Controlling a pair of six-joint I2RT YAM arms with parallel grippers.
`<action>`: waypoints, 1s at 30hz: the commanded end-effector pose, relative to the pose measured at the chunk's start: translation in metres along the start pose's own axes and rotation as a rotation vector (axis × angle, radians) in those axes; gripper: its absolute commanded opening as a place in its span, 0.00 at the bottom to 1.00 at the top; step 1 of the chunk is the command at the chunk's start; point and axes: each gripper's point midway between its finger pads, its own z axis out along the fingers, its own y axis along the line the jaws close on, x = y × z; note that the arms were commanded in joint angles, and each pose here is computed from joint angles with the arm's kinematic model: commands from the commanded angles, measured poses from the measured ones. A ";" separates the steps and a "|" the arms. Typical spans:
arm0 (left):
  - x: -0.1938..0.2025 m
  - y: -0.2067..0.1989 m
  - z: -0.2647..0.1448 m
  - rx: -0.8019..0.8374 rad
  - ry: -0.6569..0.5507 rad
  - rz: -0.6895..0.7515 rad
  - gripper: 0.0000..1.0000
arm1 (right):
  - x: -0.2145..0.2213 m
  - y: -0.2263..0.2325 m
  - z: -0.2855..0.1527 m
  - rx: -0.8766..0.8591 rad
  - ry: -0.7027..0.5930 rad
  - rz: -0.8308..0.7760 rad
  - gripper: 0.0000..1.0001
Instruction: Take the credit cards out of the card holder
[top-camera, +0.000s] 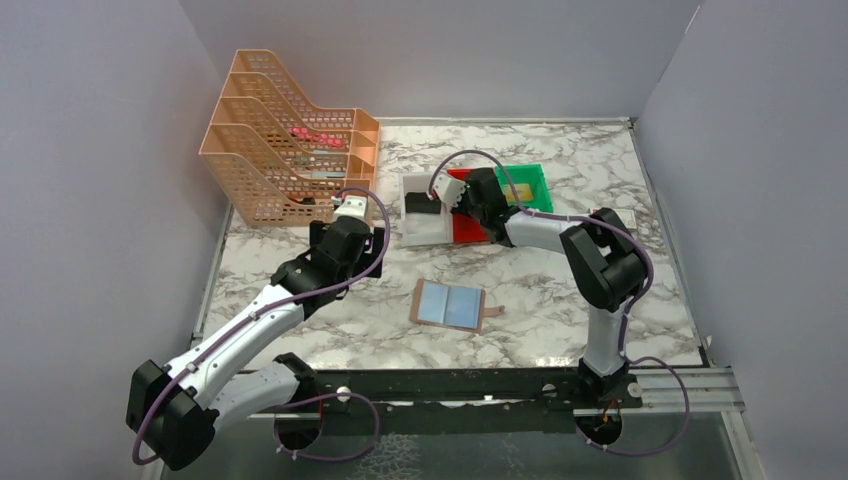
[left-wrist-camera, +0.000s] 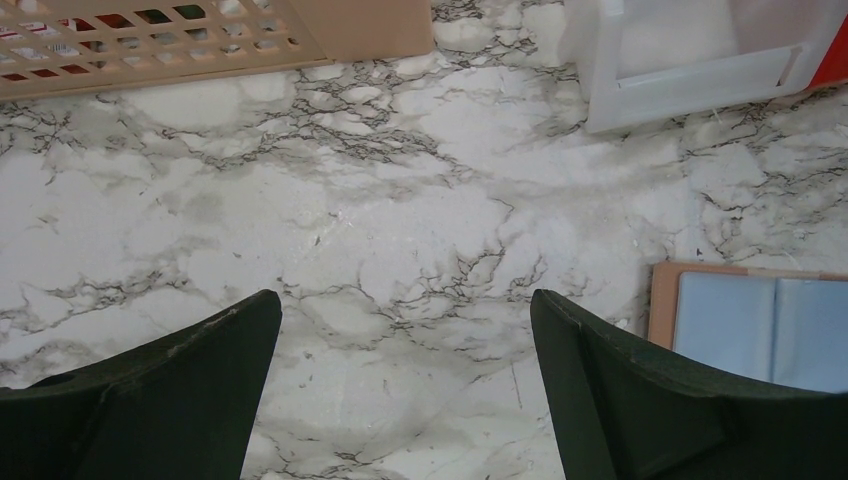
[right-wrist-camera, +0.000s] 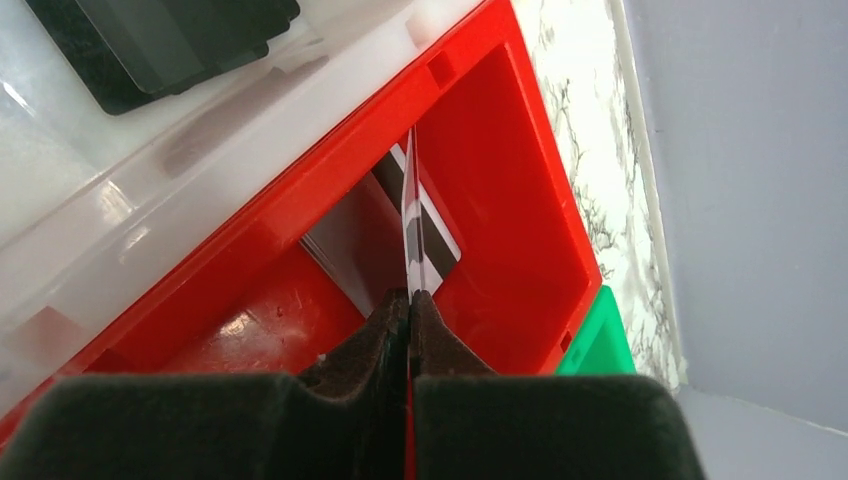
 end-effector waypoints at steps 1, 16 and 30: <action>-0.002 -0.002 0.000 0.022 0.003 0.003 0.99 | 0.009 0.000 0.009 0.001 0.037 -0.055 0.07; 0.001 -0.004 0.002 0.030 0.019 0.004 0.99 | 0.001 0.010 0.006 -0.054 -0.028 -0.003 0.18; 0.002 -0.005 0.004 0.038 0.030 0.006 0.99 | -0.017 -0.024 -0.022 0.020 -0.087 0.131 0.35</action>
